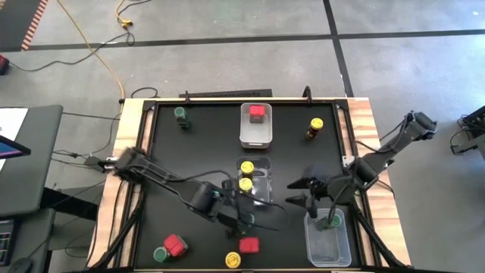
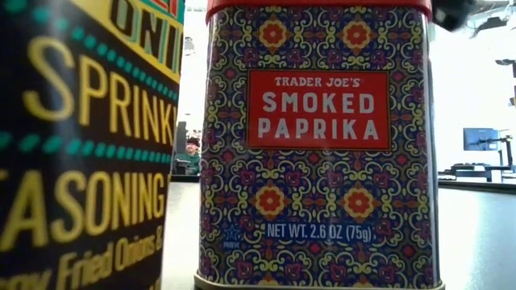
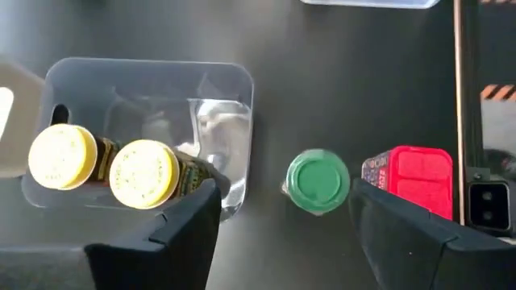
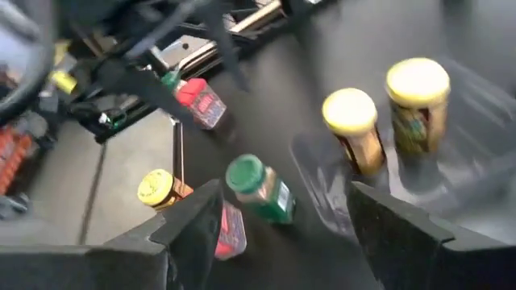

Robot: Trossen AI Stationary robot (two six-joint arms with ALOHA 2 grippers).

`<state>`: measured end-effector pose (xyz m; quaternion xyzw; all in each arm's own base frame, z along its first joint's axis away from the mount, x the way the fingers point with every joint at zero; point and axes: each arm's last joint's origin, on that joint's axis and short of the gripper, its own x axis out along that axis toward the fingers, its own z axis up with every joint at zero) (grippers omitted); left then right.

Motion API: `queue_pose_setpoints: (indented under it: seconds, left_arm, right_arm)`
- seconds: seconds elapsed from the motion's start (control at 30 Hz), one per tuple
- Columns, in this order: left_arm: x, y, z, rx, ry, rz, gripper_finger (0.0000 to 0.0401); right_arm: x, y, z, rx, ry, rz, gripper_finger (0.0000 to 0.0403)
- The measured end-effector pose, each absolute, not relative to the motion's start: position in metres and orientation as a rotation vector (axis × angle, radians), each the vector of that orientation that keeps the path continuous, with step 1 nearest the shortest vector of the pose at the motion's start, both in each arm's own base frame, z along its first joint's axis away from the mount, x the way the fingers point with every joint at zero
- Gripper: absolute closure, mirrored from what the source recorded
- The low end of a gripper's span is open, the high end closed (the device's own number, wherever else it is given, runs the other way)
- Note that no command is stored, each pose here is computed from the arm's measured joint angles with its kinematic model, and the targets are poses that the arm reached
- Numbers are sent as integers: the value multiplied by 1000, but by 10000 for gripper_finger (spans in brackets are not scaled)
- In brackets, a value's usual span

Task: Sort spices by type
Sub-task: Put the middle right green seasoning bottle into the transparent bin

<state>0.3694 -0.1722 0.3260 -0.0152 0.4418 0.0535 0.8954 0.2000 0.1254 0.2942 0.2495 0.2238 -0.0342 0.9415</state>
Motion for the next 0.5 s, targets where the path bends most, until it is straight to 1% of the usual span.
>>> queue_pose_setpoints:
  seconds: [0.23,0.4,0.5]
  left_arm:
    - [295,-137,311,-188,724,54,140]
    - [246,-114,293,-323,593,-1,140]
    - [220,-104,287,-376,551,-30,140]
  right_arm:
    - [255,155,309,292,520,-75,111]
    - [294,165,307,243,618,-149,111]
    - [312,167,306,219,670,-179,111]
